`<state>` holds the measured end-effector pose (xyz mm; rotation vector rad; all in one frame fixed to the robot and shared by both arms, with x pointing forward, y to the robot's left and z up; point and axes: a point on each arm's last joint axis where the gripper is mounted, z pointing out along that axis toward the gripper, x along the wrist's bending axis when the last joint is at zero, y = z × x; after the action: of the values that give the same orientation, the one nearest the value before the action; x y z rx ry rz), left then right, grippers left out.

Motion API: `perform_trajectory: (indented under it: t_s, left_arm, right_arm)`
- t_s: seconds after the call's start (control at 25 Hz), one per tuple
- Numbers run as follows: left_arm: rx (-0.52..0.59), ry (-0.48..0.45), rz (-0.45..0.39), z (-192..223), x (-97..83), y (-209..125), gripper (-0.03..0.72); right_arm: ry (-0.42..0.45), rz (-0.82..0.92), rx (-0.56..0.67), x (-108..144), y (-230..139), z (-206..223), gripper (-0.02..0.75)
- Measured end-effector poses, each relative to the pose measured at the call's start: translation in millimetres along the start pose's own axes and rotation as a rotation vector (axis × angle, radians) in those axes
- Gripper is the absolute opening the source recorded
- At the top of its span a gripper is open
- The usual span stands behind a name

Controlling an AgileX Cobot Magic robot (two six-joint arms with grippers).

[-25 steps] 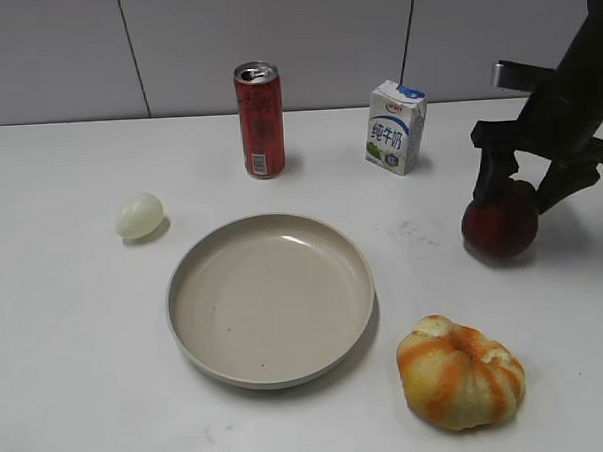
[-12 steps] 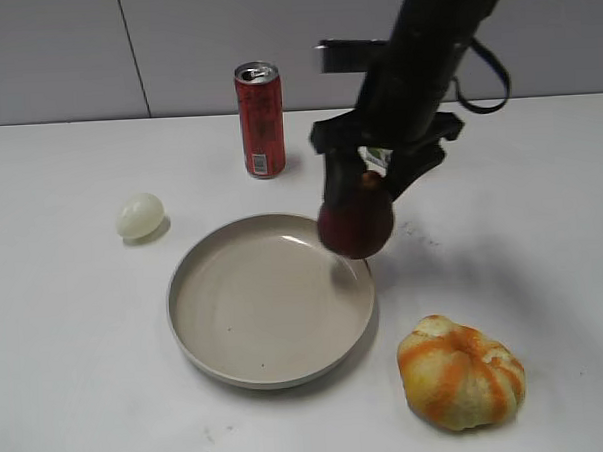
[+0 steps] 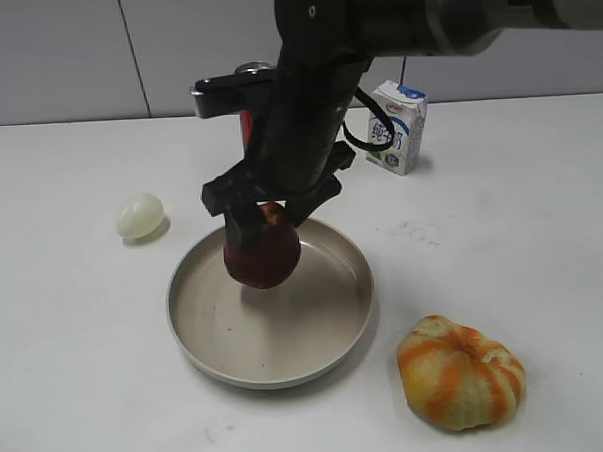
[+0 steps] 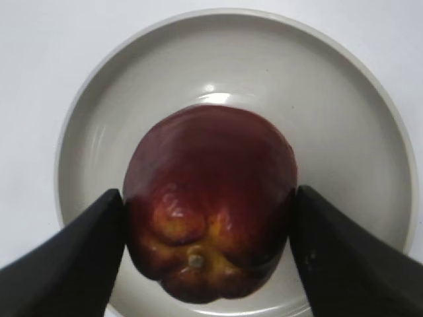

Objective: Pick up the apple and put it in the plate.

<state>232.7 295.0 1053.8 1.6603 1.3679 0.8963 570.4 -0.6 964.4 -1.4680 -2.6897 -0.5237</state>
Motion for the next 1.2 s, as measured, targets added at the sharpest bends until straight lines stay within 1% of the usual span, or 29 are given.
perform_trajectory:
  t_s: [0.16,0.2,0.32,0.4,0.56,0.68,0.8,0.84,0.92,1.08,1.2]
  left_arm:
    - [0.0,0.0,0.0,0,0.0,0,0.491]
    - [0.0,0.0,0.0,0,0.0,0,0.491]
    - [0.0,0.0,0.0,0,0.0,0,0.491]
    - [0.0,0.0,0.0,0,0.0,0,0.491]
    - [0.0,0.0,0.0,0,0.0,0,0.491]
    - [0.0,0.0,0.0,0,0.0,0,0.491]
    - [0.0,0.0,0.0,0,0.0,0,0.491]
    - [0.0,0.0,0.0,0,0.0,0,0.491]
    - [0.0,0.0,0.0,0,0.0,0,0.491]
    - [0.0,0.0,0.0,0,0.0,0,0.491]
    - [0.0,0.0,0.0,0,0.0,0,0.491]
  right_arm:
    - [-0.015,-0.008,0.049,-4,-4,20,0.585]
    - [-0.016,-0.016,0.057,-4,-4,22,0.594]
    - [-0.014,-0.031,0.057,-4,-4,23,0.661]
    - [-0.014,-0.03,0.064,-4,-5,22,0.674]
    - [-0.008,-0.014,0.095,-8,0,12,0.678]
    - [-0.006,0.012,0.096,-20,13,-11,0.678]
    - [-0.014,0.058,0.066,-47,29,-40,0.678]
    - [-0.019,0.075,0.039,-57,35,-49,0.678]
    - [-0.035,0.126,-0.009,-83,41,-66,0.673]
    - [-0.081,0.24,-0.044,-140,35,-88,0.663]
    - [-0.117,0.326,-0.05,-178,19,-105,0.65]
